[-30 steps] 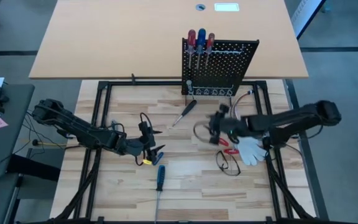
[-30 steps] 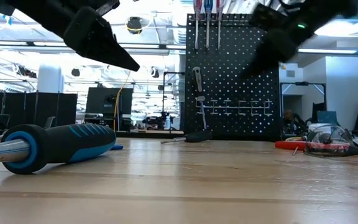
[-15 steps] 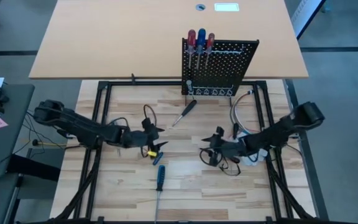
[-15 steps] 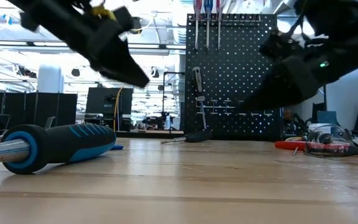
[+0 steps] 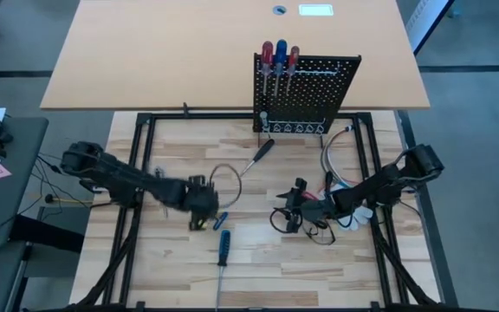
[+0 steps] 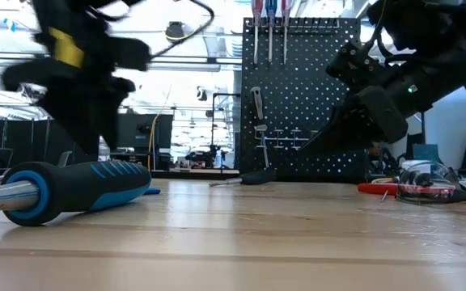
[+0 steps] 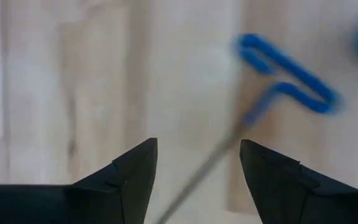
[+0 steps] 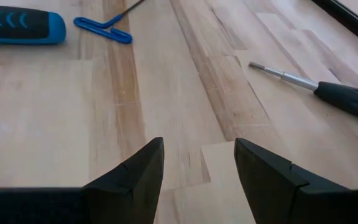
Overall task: Hang tools onto peg board
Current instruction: Hang the blue pick tool on the pegboard
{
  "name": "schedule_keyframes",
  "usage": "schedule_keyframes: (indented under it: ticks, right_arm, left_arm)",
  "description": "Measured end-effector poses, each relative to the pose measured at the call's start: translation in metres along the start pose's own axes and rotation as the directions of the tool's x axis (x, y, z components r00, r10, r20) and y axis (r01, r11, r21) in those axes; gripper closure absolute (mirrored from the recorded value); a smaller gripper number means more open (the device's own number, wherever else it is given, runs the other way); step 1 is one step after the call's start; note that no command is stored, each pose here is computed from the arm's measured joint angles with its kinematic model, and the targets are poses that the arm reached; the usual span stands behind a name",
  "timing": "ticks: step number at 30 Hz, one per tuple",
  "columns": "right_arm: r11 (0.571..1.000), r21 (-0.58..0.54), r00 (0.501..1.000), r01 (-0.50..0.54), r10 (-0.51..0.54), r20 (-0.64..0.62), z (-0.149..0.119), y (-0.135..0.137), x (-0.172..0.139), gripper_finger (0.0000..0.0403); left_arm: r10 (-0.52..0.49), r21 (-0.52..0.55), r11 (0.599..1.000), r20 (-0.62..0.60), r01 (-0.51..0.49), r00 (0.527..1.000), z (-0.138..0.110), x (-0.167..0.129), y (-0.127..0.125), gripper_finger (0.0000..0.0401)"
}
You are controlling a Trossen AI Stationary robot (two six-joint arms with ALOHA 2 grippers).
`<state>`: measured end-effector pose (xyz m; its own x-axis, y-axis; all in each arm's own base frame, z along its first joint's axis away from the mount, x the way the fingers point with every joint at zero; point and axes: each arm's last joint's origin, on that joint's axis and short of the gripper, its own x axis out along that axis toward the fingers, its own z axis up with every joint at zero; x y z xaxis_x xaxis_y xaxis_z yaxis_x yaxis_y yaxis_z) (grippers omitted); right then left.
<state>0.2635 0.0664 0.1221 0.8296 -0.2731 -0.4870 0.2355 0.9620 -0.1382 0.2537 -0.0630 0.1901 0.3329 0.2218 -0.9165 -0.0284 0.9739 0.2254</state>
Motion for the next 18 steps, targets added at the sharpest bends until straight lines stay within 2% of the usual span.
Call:
schedule_keyframes:
  ticks: [3, 7, 18]
  right_arm:
    - [1.000, 0.000, 1.000, -0.008, 0.008, -0.002, 0.000, 0.000, 0.000, 0.0200]
    - [1.000, 0.000, 1.000, -0.012, 0.012, -0.002, 0.000, 0.001, 0.000, 0.0200]
    - [1.000, 0.008, 1.000, -0.004, 0.004, 0.003, 0.001, -0.002, 0.001, 0.0200]
  left_arm:
    - [-0.073, 0.105, 0.992, -0.016, 0.074, 0.997, -0.008, -0.004, -0.020, 0.0178]
    - [-0.097, 0.121, 0.988, -0.010, 0.097, 0.995, -0.011, 0.003, -0.029, 0.0183]
    - [-0.153, 0.095, 0.984, 0.001, 0.153, 0.988, -0.011, 0.046, -0.001, 0.0238]
